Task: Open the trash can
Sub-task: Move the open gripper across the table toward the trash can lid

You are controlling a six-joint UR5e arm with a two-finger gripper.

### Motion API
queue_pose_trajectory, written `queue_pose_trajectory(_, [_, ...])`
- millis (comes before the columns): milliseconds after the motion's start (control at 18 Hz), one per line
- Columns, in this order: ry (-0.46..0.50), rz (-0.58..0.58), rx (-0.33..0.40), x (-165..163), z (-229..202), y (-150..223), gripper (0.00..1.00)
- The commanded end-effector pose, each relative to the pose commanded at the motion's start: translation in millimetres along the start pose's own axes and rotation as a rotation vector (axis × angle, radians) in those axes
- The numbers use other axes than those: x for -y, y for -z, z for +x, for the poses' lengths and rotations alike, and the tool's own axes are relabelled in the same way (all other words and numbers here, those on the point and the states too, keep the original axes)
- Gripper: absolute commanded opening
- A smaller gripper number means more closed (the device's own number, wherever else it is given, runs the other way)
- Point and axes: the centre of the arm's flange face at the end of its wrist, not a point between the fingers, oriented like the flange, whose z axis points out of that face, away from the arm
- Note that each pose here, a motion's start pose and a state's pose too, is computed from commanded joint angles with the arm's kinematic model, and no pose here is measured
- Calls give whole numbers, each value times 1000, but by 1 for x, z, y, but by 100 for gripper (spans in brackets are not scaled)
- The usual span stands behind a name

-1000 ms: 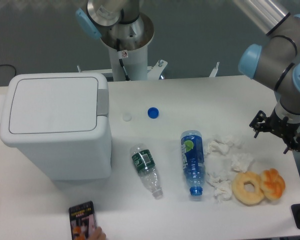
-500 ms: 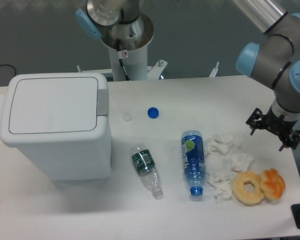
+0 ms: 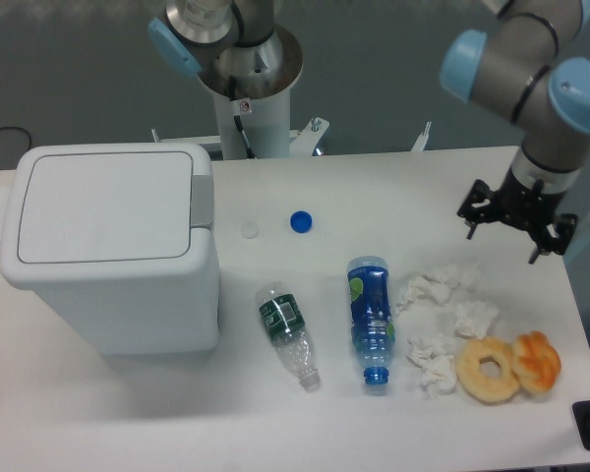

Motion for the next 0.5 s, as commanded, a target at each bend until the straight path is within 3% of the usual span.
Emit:
queue_pose_trajectory(167, [45,14,-28,24,47,32,99])
queue_pose_trajectory(389, [74,93,-67,45,89,63,79])
queue_pose_trajectory(444, [81,114,-86,51,97,67,63])
queue_pose_trajectory(500, [82,141,-111,56,103,67,39])
